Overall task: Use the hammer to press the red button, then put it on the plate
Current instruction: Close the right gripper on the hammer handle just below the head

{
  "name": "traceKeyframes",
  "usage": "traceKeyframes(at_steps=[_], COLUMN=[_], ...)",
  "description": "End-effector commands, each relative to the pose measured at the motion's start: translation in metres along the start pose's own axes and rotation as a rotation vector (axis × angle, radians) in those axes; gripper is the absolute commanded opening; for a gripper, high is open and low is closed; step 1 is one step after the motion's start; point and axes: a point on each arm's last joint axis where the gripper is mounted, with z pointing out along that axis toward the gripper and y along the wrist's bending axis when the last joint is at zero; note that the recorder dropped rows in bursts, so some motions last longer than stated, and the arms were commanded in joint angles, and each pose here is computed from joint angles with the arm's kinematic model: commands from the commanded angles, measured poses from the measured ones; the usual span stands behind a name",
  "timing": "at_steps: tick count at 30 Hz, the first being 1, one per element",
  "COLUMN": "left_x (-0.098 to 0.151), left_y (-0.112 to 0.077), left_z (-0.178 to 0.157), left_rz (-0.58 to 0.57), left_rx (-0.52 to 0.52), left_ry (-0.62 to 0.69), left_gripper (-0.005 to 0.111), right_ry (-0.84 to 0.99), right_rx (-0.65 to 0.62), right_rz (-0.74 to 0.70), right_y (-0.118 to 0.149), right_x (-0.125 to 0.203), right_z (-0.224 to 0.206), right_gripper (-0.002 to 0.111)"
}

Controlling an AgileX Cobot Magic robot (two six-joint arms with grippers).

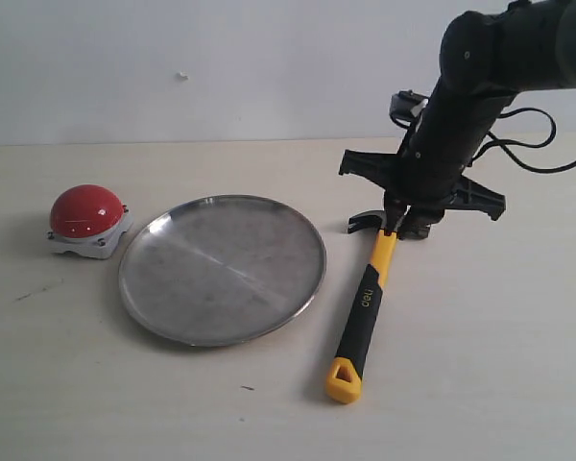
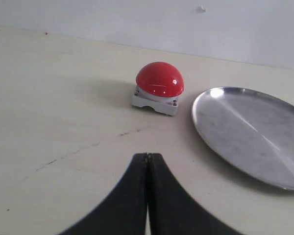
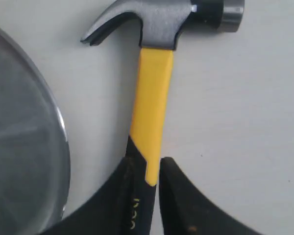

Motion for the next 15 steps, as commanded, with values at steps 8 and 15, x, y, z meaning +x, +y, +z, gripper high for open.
traceKeyframes(at_steps=[8, 15], left_x=[0.0, 0.001], left_y=[0.0, 0.0], left_z=[0.0, 0.0], left_rz=[-0.002, -0.001], left_rx=[0.0, 0.004], left_ry=[-0.007, -0.007], left_gripper=[0.0, 0.0], right_ry=[0.014, 0.009], right_rx=[0.019, 0.039], right_rz=[0.021, 0.024], right_y=[0.009, 0.015], right_x=[-0.016, -0.03], right_z=[0.029, 0.048], right_gripper=[0.055, 0.055])
